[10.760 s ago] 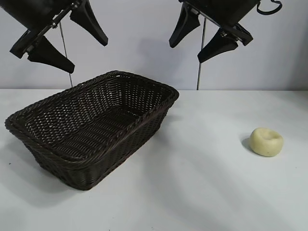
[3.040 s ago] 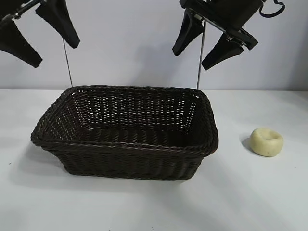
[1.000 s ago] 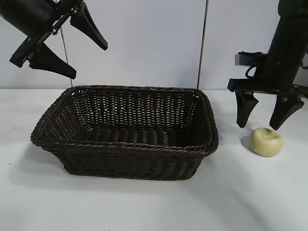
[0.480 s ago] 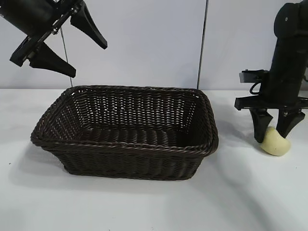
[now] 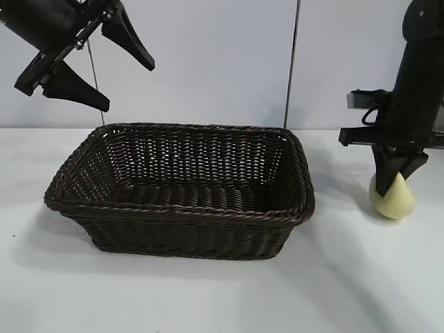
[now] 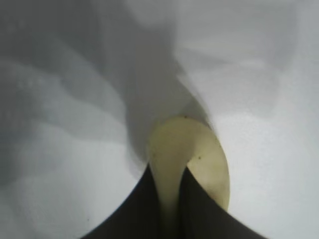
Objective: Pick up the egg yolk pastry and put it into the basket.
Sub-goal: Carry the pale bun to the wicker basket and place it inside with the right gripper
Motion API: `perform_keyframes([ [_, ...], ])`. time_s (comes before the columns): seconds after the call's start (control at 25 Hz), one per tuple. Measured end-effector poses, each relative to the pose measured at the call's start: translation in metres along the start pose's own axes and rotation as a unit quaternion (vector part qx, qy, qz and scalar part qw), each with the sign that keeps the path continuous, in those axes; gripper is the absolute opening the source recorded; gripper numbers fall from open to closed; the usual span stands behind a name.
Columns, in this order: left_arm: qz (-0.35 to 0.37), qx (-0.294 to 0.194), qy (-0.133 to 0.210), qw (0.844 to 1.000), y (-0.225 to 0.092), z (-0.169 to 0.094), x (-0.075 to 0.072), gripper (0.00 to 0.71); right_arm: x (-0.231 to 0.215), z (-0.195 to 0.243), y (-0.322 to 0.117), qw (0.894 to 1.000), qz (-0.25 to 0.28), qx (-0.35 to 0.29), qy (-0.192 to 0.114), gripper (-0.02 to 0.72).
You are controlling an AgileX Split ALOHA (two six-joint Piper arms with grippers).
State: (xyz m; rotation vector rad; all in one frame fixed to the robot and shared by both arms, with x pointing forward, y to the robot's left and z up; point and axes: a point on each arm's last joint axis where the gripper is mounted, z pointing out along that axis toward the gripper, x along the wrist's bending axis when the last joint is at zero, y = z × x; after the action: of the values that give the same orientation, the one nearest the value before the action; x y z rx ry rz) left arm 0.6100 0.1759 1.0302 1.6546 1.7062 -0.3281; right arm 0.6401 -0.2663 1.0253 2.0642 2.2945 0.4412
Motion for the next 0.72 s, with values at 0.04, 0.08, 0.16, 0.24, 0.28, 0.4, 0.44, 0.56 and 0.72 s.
perform_keyframes([
  [0.04, 0.000, 0.000, 0.000, 1.000, 0.000, 0.000, 0.000, 0.571, 0.005, -0.009, 0.000, 1.000, -0.002, -0.012, 0.016, 0.030],
  [0.08, 0.000, 0.001, 0.000, 1.000, 0.000, 0.000, 0.000, 0.571, 0.010, -0.018, -0.001, 0.999, -0.005, -0.025, 0.038, 0.030],
  [0.16, 0.000, 0.001, 0.000, 1.000, 0.000, 0.000, 0.000, 0.571, 0.021, -0.029, -0.001, 0.995, -0.007, -0.043, 0.086, 0.029],
  [0.24, 0.000, 0.002, 0.000, 1.000, 0.000, 0.000, 0.000, 0.571, 0.031, -0.031, -0.001, 0.992, -0.011, -0.049, 0.117, 0.030],
  [0.28, 0.000, 0.002, 0.000, 1.000, 0.000, 0.000, 0.000, 0.571, 0.037, -0.031, -0.001, 0.991, -0.017, -0.049, 0.126, 0.030],
  [0.4, 0.000, 0.002, 0.000, 1.000, 0.000, 0.000, 0.000, 0.571, 0.061, -0.027, -0.003, 0.988, -0.044, -0.044, 0.138, 0.030],
  [0.44, 0.000, 0.002, 0.000, 1.000, 0.000, 0.000, 0.000, 0.571, 0.072, -0.025, -0.004, 0.987, -0.057, -0.044, 0.142, 0.030],
  [0.56, 0.000, 0.002, 0.000, 1.000, 0.000, 0.000, 0.000, 0.571, 0.107, -0.021, -0.007, 0.982, -0.094, -0.054, 0.153, 0.030],
  [0.72, 0.000, 0.002, 0.000, 1.000, 0.000, 0.000, 0.000, 0.571, 0.142, -0.010, -0.011, 0.977, -0.119, -0.057, 0.165, 0.028],
])
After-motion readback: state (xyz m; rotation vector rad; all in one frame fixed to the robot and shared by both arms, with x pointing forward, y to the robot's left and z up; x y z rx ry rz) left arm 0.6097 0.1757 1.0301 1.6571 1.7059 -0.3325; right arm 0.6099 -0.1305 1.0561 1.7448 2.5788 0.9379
